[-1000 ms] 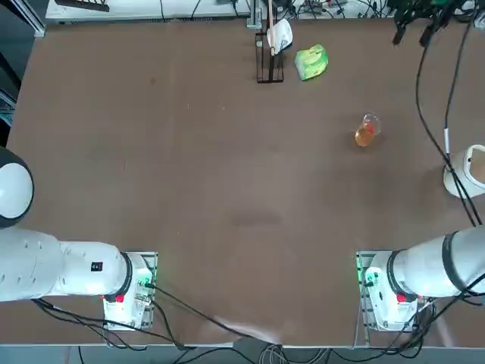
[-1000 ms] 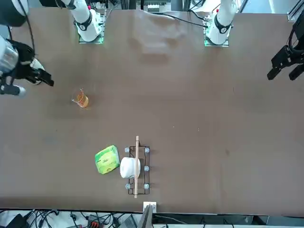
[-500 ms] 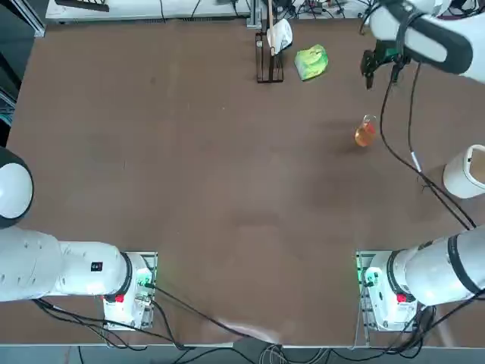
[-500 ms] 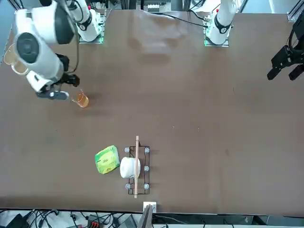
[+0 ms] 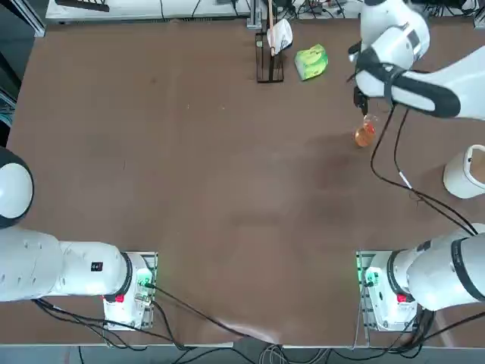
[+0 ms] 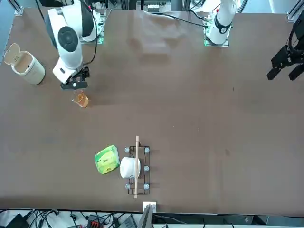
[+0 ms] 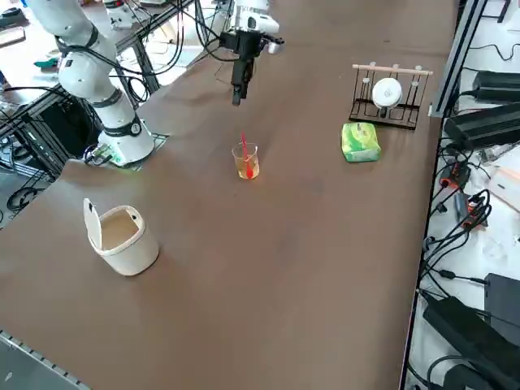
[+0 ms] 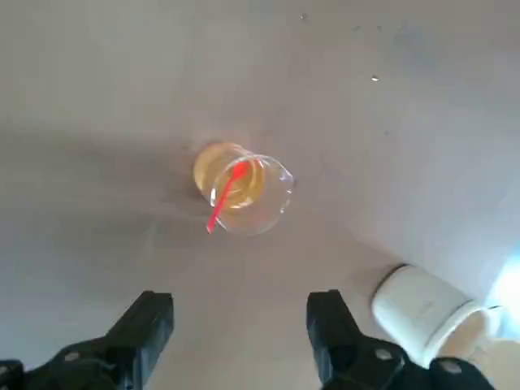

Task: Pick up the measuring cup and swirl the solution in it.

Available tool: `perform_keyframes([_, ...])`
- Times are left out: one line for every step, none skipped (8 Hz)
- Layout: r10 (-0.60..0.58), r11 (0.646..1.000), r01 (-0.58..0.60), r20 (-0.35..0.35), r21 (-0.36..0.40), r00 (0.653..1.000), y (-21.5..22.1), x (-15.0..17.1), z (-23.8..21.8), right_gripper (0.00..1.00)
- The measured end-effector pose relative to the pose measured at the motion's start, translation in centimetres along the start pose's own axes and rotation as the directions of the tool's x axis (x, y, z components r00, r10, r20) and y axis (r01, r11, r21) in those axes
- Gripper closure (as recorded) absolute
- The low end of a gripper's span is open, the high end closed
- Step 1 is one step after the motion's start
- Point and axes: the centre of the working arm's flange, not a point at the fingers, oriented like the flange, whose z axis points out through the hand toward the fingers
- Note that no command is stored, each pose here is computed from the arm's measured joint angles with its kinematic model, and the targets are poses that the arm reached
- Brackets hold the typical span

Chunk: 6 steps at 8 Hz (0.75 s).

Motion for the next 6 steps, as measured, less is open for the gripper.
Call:
perform_keyframes([-0.034, 0.999, 0.034, -0.013, -0.035, 0.999, -0.7, -0.4, 0.8, 0.03])
perform_keyframes([-0.057, 0.997, 0.055, -0.038, -0.054, 0.998, -1.3, -0.6, 1.8, 0.03])
perform_keyframes([-0.069, 0.996, 0.064, -0.066, -0.067, 0.995, -1.9, -0.8, 2.9, 0.04])
perform_keyframes([-0.069, 0.995, 0.062, -0.089, -0.083, 0.994, -2.5, -1.0, 4.1, 0.05])
perform_keyframes([-0.063, 0.994, 0.053, -0.106, -0.095, 0.992, -3.0, -1.3, 5.0, 0.07])
perform_keyframes([-0.06, 0.993, 0.047, -0.118, -0.11, 0.991, -3.2, -1.5, 5.7, 0.11])
